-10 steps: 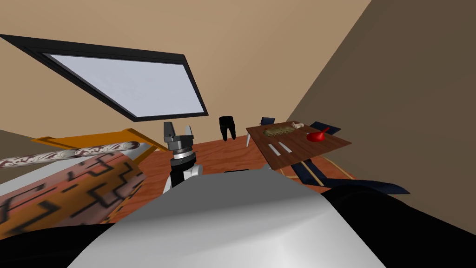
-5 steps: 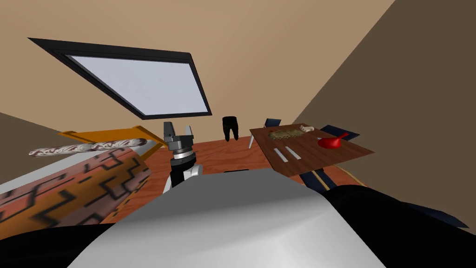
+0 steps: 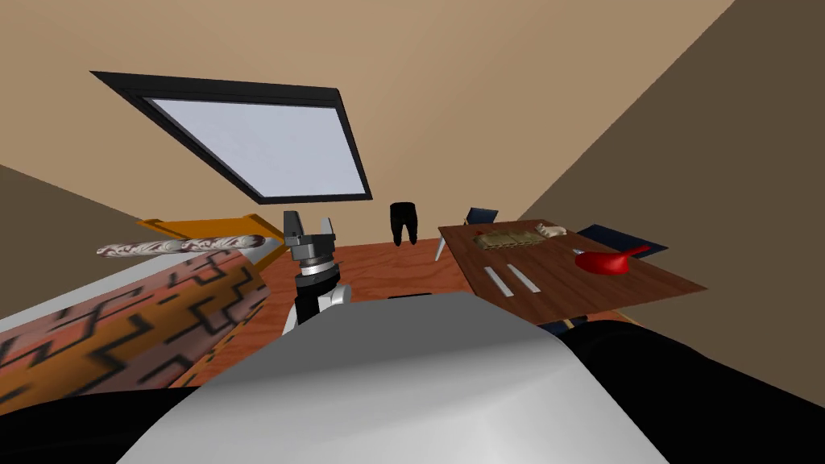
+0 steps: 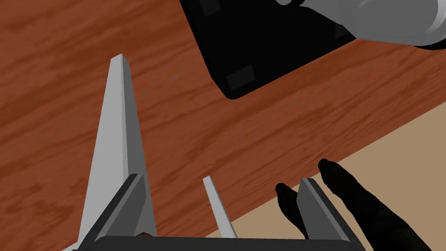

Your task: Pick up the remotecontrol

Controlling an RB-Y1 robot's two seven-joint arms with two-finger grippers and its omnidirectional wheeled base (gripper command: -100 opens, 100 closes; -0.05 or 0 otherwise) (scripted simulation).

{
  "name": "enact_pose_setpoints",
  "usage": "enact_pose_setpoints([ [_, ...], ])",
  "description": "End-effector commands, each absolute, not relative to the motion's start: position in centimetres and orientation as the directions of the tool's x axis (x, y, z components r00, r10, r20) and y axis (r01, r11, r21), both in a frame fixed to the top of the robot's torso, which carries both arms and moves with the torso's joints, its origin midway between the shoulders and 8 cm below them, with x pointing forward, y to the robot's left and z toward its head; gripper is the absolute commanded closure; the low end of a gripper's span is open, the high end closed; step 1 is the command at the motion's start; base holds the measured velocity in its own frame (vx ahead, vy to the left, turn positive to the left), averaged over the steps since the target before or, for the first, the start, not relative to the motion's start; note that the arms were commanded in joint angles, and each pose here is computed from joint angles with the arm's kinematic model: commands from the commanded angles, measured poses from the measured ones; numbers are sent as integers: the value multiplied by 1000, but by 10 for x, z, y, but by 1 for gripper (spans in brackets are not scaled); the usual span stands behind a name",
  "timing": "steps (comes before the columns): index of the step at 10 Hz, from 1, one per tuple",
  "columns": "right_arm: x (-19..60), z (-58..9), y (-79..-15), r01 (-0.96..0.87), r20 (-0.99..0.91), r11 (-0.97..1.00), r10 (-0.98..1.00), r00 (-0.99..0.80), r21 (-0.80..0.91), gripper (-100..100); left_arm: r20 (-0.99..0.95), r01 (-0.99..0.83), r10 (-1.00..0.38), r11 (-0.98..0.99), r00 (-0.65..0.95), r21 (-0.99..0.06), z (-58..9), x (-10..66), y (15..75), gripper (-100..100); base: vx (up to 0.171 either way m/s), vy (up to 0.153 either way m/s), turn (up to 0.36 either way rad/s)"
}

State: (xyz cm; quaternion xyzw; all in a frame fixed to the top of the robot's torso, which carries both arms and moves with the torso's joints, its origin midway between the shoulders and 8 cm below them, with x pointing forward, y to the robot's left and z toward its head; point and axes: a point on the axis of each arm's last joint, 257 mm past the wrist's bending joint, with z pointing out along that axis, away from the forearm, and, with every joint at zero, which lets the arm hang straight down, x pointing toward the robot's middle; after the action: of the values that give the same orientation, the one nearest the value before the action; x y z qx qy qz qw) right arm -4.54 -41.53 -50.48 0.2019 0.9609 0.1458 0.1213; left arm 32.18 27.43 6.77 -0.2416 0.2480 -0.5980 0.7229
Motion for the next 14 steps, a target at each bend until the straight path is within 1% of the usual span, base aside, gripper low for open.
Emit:
enact_pose_setpoints([
  [1,-70,-505,-441,355,-136,895,401,-906,269,-100,-70,745,-984,168,162,-646,68,322,274,0,76,-30,180],
  [2,-93,-504,-465,360,-103,909,387,-916,212,-100,-70,745,-984,168,162,-646,68,322,274,0,153,-88,283],
  [3,-93,-503,-467,357,-103,910,384,-918,209,-100,-70,745,-984,168,162,-646,68,322,274,0,140,-66,94],
  [4,-111,-499,-490,356,-74,921,370,-926,157,-100,-70,745,-984,168,162,-646,68,322,274,0,126,-38,148],
  [5,-111,-499,-490,356,-74,921,370,-926,155,-100,-70,745,-984,168,162,-646,68,322,274,0,100,-39,105],
  [7,-126,-495,-512,354,-50,929,360,-932,106,-100,-70,745,-984,168,162,-646,68,322,274,0,102,-63,136],
  [9,-143,-486,-546,349,-18,937,350,-937,35,-100,-70,745,-984,168,162,-646,68,322,274,0,134,-86,226],
  [11,-150,-482,-561,350,-6,937,350,-937,3,-100,-70,745,-984,168,162,-646,68,322,274,0,114,-118,117],
  [14,-157,-479,-578,357,7,933,358,-934,-32,-100,-70,745,-984,168,162,-646,68,322,274,0,85,-75,149],
])
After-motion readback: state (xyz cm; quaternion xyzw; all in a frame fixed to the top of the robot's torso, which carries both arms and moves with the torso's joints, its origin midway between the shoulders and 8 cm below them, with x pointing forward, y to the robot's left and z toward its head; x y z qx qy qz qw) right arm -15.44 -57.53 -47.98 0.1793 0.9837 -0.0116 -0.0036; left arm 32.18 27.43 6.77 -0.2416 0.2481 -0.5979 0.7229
